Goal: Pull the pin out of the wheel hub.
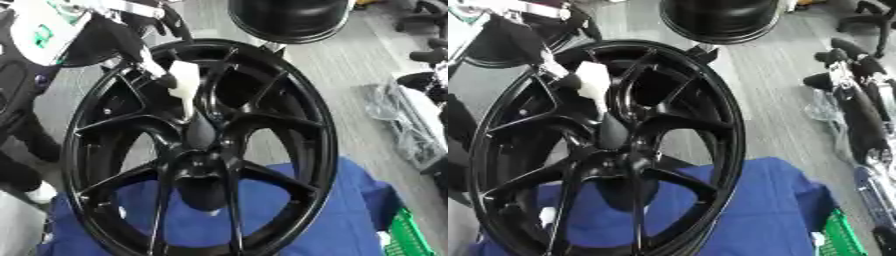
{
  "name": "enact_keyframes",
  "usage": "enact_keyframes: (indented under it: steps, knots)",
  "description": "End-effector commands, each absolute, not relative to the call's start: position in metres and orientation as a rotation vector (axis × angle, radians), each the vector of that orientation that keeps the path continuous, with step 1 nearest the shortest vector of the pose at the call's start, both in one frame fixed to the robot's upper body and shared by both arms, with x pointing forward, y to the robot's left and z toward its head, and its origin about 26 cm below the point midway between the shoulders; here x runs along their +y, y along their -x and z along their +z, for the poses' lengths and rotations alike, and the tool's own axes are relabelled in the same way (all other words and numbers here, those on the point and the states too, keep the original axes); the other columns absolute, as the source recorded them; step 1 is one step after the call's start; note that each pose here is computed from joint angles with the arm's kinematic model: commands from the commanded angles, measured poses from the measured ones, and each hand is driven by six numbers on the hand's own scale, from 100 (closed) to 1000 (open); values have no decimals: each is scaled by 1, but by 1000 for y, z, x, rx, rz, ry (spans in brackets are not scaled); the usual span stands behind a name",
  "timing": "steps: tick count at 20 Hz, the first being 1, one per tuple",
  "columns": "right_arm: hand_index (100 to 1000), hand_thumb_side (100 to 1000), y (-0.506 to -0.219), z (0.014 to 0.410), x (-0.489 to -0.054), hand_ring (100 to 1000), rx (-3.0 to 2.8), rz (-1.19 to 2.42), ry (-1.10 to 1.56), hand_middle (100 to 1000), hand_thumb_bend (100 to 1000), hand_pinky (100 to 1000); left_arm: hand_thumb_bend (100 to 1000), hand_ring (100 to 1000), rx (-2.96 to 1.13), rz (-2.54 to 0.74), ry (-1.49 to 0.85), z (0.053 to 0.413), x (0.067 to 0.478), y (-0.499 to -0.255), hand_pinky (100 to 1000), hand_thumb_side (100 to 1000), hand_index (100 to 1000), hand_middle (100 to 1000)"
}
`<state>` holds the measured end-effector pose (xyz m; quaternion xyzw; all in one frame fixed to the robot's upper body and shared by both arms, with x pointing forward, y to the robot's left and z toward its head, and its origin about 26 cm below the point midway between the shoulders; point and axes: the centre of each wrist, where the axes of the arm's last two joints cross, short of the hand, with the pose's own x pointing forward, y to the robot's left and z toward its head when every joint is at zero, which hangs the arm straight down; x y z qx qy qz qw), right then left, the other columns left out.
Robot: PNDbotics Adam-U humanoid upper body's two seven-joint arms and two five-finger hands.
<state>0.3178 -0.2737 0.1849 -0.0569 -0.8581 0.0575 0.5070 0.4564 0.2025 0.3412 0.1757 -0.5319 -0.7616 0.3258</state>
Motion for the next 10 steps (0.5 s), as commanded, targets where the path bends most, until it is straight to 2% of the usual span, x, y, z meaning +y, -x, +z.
enact_keyframes:
  steps: [1,10]
  knots:
    - [884,624,-318,191,-275,622,-2088,146,135,747,100,768,621,920,-1425,-2006,-489,357,204,-453,902,529,876,849]
    - [883,621,-318,192,-272,619,-2091,155,126,744,100,767,645,928,-1445,-2034,-507,360,190,-453,910,480,882,865]
